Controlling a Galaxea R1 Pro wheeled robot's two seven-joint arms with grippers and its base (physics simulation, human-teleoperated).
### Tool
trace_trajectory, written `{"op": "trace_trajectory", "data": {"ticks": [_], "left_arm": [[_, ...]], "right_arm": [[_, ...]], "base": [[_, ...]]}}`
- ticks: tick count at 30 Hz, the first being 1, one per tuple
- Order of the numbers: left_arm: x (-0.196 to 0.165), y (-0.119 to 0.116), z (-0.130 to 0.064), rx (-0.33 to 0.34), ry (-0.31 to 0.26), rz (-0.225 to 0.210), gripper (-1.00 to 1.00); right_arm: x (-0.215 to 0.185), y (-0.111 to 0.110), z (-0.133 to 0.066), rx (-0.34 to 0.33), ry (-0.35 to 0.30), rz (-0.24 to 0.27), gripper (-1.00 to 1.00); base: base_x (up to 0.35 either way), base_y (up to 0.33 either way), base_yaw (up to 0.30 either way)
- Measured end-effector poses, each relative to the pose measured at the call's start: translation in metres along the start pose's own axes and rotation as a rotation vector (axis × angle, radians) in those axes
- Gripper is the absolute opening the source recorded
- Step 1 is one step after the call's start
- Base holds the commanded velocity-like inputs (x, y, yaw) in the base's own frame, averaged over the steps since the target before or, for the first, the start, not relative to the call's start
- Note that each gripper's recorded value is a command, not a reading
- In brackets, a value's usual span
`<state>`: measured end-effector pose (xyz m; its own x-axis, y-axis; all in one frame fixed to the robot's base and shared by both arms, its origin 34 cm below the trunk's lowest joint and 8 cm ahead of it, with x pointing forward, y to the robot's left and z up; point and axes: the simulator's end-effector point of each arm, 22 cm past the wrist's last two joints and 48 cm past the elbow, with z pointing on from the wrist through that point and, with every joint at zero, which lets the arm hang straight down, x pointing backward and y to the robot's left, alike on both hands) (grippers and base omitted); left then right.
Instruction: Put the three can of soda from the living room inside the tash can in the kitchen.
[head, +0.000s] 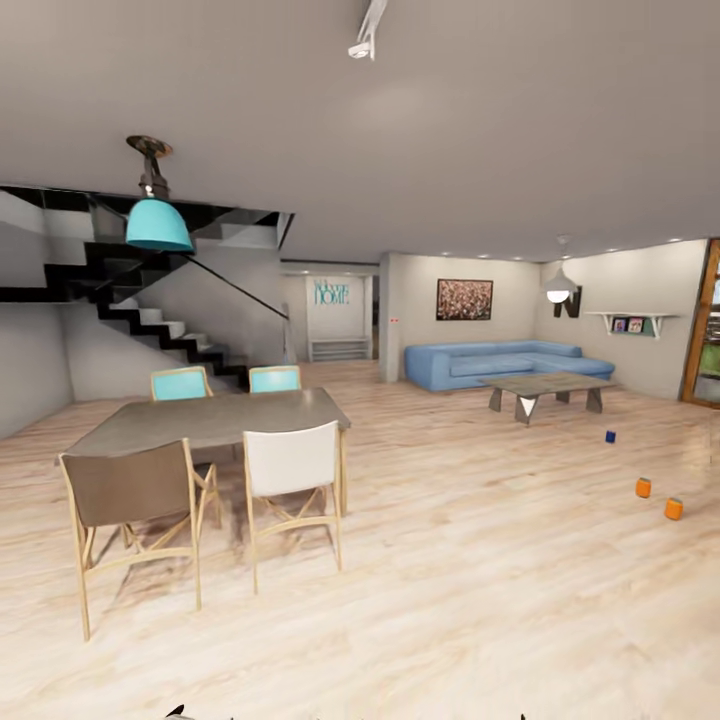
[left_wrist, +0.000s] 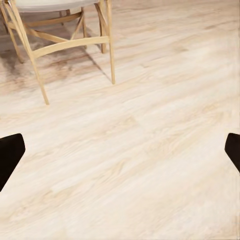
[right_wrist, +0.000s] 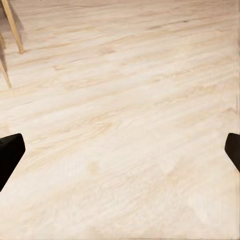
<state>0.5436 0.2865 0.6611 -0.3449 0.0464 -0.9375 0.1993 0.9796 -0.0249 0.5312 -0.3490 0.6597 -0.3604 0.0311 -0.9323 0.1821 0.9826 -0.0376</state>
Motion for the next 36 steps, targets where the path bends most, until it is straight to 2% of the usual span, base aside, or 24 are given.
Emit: {"op": "trace_trajectory", "data": {"ticks": [12,16,20,28,36], "left_arm": [[-0.006,0.000,0.000,0.002,-0.013,0.002,1.00],[-0.006,0.000,0.000,0.004,-0.014,0.001,1.00],[-0.006,-0.001,0.000,0.004,-0.013,-0.001,1.00],[-0.004,-0.001,0.000,0.004,-0.009,-0.006,1.00],[-0.003,-0.002,0.000,0.007,-0.005,-0.004,1.00]], "right_arm": [[-0.005,-0.002,0.000,0.007,-0.006,0.006,1.00],[-0.006,-0.013,0.001,0.036,-0.008,0.029,1.00],[-0.006,-0.026,0.001,0.069,-0.008,0.058,1.00],[-0.005,-0.029,0.001,0.079,-0.006,0.066,1.00],[-0.004,-0.030,0.001,0.080,-0.003,0.065,1.00]], "base": [[-0.120,-0.230,-0.198],[-0.018,-0.055,-0.240],[-0.132,-0.010,-0.250],[-0.280,0.080,-0.252],[-0.160,0.229,-0.252]]}}
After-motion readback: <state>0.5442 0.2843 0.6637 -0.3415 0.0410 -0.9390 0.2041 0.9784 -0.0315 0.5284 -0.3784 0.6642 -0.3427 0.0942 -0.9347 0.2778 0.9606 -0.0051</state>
